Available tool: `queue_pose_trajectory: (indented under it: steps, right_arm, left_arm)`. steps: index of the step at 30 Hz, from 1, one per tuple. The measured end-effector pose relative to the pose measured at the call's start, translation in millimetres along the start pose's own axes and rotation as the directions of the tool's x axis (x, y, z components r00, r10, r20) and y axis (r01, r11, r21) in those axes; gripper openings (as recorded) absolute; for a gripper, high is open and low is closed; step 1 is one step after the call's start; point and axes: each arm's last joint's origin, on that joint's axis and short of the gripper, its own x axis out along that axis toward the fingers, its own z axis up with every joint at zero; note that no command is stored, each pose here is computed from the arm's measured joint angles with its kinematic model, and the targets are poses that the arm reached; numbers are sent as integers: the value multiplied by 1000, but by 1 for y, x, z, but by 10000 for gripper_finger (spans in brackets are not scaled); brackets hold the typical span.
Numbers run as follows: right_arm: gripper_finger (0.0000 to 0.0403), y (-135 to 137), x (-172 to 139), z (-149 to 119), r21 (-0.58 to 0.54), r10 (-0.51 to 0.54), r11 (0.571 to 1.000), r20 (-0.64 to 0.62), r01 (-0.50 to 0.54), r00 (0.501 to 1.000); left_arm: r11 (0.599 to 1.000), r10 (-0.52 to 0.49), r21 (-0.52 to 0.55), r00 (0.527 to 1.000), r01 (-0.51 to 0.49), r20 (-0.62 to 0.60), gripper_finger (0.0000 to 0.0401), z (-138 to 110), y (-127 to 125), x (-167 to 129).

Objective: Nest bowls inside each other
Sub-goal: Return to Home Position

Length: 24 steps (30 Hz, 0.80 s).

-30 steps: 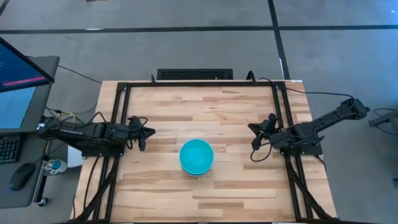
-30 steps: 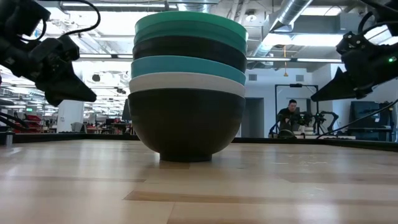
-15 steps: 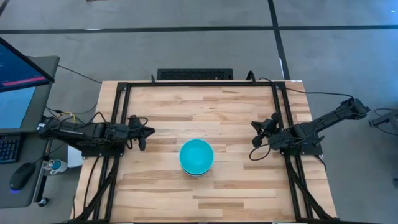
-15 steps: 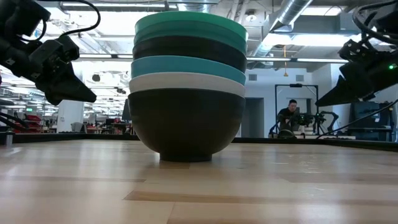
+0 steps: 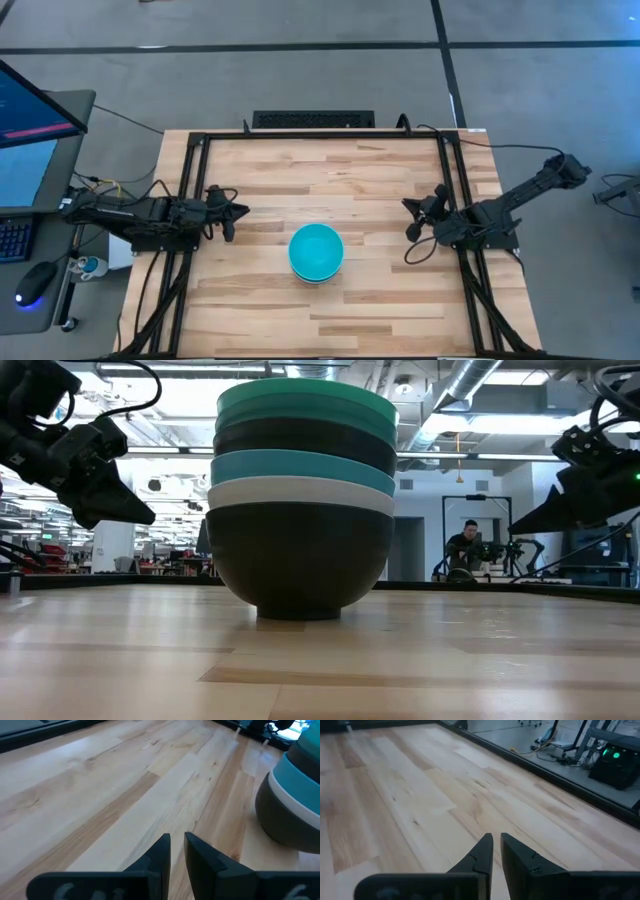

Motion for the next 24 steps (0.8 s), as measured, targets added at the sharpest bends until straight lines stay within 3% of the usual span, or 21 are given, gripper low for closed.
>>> queue_pose_trajectory:
  steps: [11, 24]
  right_arm:
    - [59, 0, 0, -1, -17, 7, 1000, -10, -7, 1000]
    - [59, 4, -1, -4, -10, 146, 989, -94, -148, 985]
  left_arm:
    - [1000, -2, 16, 1000, 2, 0, 45, 0, 0, 0]
    - [1000, -4, 19, 1000, 4, 0, 45, 0, 0, 0]
